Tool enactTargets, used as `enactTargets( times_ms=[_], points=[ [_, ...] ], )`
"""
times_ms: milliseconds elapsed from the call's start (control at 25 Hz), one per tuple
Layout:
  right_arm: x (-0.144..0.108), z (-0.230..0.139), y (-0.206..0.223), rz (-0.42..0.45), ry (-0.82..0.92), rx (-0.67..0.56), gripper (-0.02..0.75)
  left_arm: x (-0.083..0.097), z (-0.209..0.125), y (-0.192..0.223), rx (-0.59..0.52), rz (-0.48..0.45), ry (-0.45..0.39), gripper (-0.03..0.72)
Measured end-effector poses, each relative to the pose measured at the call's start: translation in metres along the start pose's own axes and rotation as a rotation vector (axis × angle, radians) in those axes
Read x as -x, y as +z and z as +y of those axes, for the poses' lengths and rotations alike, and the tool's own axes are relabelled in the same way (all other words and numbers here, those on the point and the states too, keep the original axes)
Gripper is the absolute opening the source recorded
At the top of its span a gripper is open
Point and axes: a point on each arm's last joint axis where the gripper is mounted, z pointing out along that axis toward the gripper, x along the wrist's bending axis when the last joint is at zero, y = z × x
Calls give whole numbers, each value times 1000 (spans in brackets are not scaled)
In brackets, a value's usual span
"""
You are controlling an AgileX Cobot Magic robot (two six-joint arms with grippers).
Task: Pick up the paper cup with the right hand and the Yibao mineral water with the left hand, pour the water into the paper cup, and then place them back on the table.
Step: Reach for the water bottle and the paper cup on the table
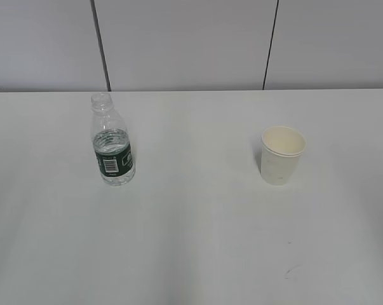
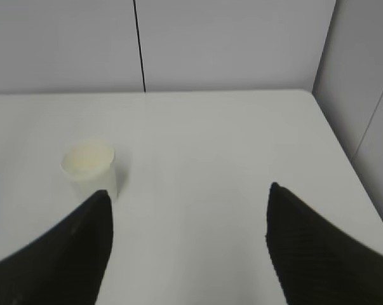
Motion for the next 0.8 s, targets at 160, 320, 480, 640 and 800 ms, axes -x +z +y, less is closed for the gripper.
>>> enactTargets(
  times_ms=[160, 320, 480, 640, 800],
  points=[
    [-1, 14, 15, 5, -3, 79, 585, -1, 8, 35, -16, 6, -4, 245],
    [-2, 19, 35, 10, -5, 60, 585, -2, 8, 71, -46, 14, -6, 245],
    [-3, 23, 60, 17, -8, 41, 585, -4, 4, 107, -54, 24, 20, 245],
    [-6, 20, 94, 27, -11, 45, 585, -7, -14, 138, -86, 26, 69, 245],
    [-8, 6, 123, 39, -9, 61, 585, -9, -39, 160, -85, 20, 71, 245]
  ],
)
